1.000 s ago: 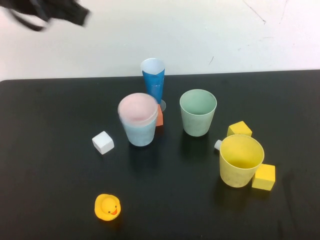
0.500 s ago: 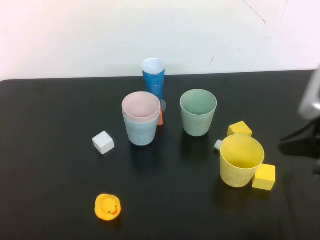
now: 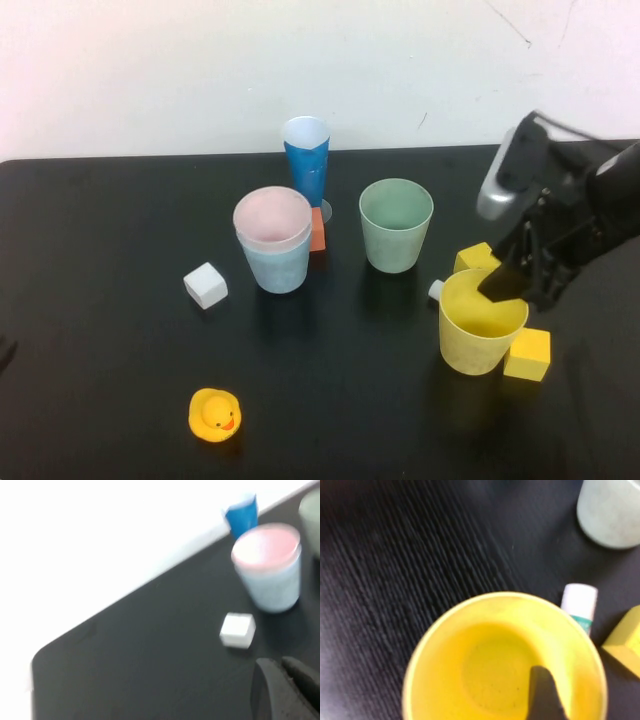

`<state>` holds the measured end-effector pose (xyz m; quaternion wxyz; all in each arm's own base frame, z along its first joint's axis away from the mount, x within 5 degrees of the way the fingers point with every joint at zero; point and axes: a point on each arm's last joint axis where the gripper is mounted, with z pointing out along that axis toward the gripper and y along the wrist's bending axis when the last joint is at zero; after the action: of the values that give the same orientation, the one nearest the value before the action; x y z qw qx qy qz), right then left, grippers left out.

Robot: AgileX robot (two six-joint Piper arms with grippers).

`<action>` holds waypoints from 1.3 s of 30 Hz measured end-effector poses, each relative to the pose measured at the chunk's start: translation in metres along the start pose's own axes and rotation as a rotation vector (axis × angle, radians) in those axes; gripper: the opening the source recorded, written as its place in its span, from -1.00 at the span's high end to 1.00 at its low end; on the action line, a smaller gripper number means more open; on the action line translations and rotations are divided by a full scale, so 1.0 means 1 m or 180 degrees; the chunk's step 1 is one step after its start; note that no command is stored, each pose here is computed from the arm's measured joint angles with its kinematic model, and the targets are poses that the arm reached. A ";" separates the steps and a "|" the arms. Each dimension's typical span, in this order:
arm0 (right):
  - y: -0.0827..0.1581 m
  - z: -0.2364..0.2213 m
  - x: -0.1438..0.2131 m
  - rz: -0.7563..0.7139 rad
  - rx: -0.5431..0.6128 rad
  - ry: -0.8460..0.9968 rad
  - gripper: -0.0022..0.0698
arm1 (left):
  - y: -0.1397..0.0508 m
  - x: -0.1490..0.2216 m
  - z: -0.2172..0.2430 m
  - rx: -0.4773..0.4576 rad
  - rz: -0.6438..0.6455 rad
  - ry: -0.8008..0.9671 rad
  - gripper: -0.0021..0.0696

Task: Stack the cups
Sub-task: Pick up the yellow cup, then place the yellow cup on the green cup

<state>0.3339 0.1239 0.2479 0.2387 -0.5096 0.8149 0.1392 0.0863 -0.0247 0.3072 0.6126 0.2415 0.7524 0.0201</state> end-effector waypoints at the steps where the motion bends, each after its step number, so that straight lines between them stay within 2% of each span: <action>1: -0.003 0.006 0.001 0.0015 -0.0027 0.0033 -0.15 | -0.001 0.005 0.002 -0.0012 0.0068 0.0021 0.94; 5: -0.013 0.032 0.008 0.0063 -0.0130 0.0192 0.06 | -0.007 0.020 0.010 -0.0018 0.0133 -0.0026 0.94; 7: -0.014 0.036 0.009 0.0076 -0.0164 0.0219 0.29 | -0.010 0.027 0.014 -0.0017 0.0132 -0.0084 0.94; 9: -0.016 0.036 0.007 0.0064 -0.0181 0.0214 0.62 | -0.012 0.032 0.016 -0.0020 0.0140 -0.0138 0.94; 12: -0.021 0.024 -0.008 -0.0043 -0.0167 0.0126 0.82 | -0.016 0.039 0.019 -0.0023 0.0150 -0.0219 0.94; 21: -0.044 -0.054 -0.087 -0.0346 0.0369 -0.0705 0.85 | -0.017 0.041 0.020 -0.0030 0.0124 -0.0283 0.94; 24: -0.050 -0.064 -0.099 -0.0375 0.0525 -0.0893 0.85 | -0.017 0.040 0.020 -0.0037 0.0008 -0.0344 0.94; 34: -0.066 -0.006 -0.092 -0.0266 0.0286 -0.0661 0.82 | -0.016 0.036 0.020 -0.0065 0.0014 -0.0465 0.94; 36: -0.065 0.003 -0.092 -0.0267 0.0237 -0.0630 0.74 | -0.016 0.036 0.020 -0.0066 0.0017 -0.0470 0.94; 39: -0.063 0.010 -0.093 -0.0281 0.0186 -0.0599 0.46 | -0.016 0.036 0.020 -0.0068 0.0017 -0.0478 0.94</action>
<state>0.4267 0.1723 0.2896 0.3347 -0.5225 0.7693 0.1519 0.0943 -0.0301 0.2645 0.6698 0.2379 0.7033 0.0116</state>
